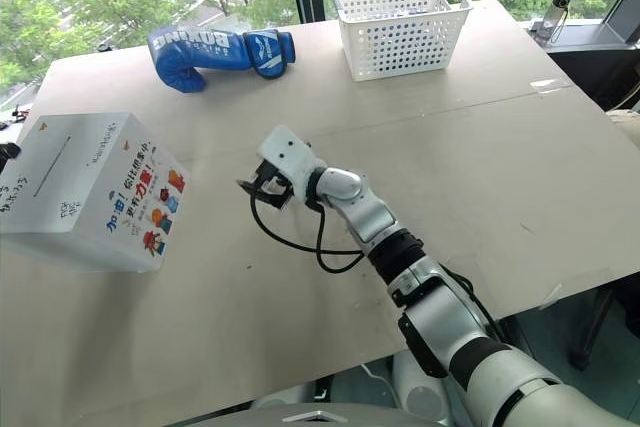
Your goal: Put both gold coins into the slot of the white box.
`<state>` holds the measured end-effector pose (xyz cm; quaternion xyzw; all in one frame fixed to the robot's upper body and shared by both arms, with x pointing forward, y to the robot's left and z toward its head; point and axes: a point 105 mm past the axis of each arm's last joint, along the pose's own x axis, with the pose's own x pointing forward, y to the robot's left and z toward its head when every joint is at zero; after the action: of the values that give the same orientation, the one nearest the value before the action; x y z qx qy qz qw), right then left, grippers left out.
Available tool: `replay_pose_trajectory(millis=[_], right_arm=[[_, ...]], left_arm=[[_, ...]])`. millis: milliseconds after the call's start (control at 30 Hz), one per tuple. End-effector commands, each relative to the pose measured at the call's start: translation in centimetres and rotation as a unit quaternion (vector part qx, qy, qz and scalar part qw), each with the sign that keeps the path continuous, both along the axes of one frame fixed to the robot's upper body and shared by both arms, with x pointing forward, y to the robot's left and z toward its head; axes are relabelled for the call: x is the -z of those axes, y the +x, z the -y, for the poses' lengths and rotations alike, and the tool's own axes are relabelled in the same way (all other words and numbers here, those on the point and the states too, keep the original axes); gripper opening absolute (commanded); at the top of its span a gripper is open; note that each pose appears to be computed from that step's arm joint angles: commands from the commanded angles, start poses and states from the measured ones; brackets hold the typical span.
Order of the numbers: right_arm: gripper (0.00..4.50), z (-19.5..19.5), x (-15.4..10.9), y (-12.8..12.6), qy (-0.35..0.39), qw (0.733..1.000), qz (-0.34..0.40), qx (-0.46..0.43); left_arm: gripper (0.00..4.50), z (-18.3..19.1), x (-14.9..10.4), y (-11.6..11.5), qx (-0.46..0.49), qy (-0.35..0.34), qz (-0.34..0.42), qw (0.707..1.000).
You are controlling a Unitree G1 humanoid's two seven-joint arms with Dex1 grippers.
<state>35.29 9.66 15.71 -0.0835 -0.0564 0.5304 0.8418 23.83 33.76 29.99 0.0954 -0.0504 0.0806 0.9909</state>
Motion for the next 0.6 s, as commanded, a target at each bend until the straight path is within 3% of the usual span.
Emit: replay_pose_trajectory(millis=[33,200,400,600], right_arm=[[4.45,0.6,-4.4,-2.5,0.125,0.988,-0.028,-0.08],[4.45,4.3,-5.8,-6.3,0.142,0.97,-0.046,-0.193],[4.45,7.7,-6.6,-6.9,0.113,0.969,-0.049,-0.213],[4.45,9.2,-9.2,-8.0,0.111,0.957,-0.054,-0.262]], left_arm=[[0.0,-0.3,0.3,-0.6,-0.019,0.035,-0.011,0.999],[0.0,-0.1,3.4,-0.1,-0.015,0.066,-0.075,0.995],[0.0,0.2,6.0,0.0,-0.008,0.081,-0.121,0.989],[0.0,0.7,8.0,-0.4,-0.011,0.078,-0.144,0.986]])
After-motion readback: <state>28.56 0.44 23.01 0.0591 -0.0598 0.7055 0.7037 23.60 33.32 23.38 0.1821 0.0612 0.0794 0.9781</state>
